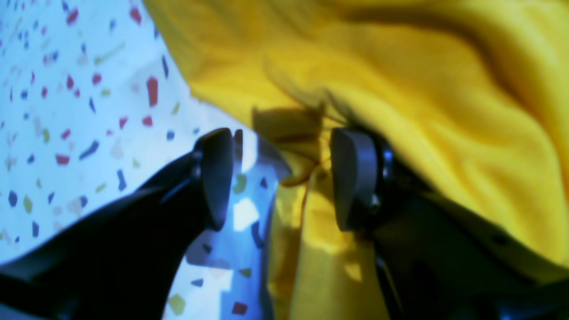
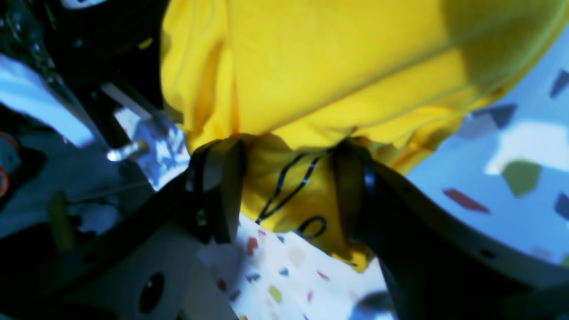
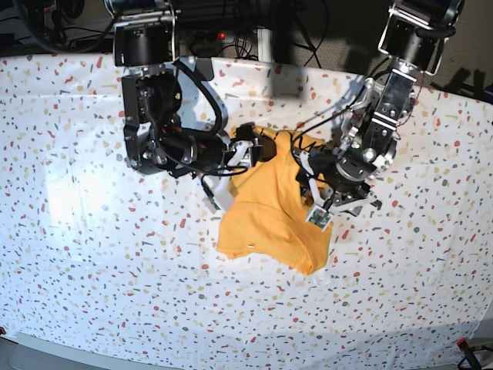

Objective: Fold the T-shirt properly
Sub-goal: 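Lay the bundle flat and open both grippers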

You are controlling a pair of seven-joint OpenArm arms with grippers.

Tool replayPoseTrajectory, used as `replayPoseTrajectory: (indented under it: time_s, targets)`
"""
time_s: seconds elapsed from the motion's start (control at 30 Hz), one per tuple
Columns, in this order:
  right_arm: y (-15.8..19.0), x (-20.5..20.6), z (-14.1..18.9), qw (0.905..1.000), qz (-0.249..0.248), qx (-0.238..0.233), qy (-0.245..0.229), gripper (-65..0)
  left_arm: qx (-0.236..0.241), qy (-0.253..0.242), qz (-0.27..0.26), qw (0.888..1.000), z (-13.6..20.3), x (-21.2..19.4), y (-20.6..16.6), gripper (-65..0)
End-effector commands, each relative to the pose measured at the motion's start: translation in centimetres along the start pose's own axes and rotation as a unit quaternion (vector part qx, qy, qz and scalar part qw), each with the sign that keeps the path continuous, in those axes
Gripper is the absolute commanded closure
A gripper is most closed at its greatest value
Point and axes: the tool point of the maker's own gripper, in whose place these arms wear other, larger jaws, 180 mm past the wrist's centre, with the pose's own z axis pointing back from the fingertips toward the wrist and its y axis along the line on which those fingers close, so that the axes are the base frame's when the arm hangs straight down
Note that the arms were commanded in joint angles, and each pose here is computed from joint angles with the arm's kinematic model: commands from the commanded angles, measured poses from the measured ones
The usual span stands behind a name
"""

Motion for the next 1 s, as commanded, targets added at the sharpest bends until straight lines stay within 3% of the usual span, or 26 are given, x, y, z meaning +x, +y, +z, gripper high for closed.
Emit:
replayPoseTrajectory:
  time_s: [0.0, 0.13, 0.33, 0.57, 0.77, 0.9, 0.97]
  targets:
    - [0.0, 1.3, 0.5, 0.9996, 0.023, -0.01, -0.01, -32.7, 0.003, -0.016, -0.004, 1.0, 0.2, 1.3, 0.5, -34.2]
    - [-1.1, 1.5, 0.8, 0.9982, 0.04, -0.043, -0.003, -32.7, 0.009, 0.005, -0.009, 1.0, 0.3, 0.3, 1.2, -34.2]
    - [-0.9, 2.0, 1.0, 0.9979, 0.048, -0.043, -0.009, -32.7, 0.018, 0.009, -0.017, 1.0, 0.4, 0.9, 1.8, -34.2]
    - [-0.4, 4.7, 3.1, 0.9931, 0.09, -0.064, -0.038, -32.7, 0.029, 0.006, -0.026, 0.999, 1.9, 3.3, 2.4, -34.2]
    - [1.0, 7.5, 5.4, 0.9842, 0.133, -0.08, -0.084, -32.7, 0.039, -0.038, -0.038, 0.998, 4.3, 6.9, 2.4, -34.2]
    - [1.2, 8.9, 7.3, 0.9731, 0.168, -0.119, -0.103, -32.7, 0.092, -0.019, -0.069, 0.993, 6.2, 7.3, 4.2, -34.2]
    - [1.2, 9.1, 8.6, 0.9667, 0.186, -0.137, -0.111, -32.7, 0.111, -0.018, -0.059, 0.992, 7.5, 6.9, 5.4, -34.2]
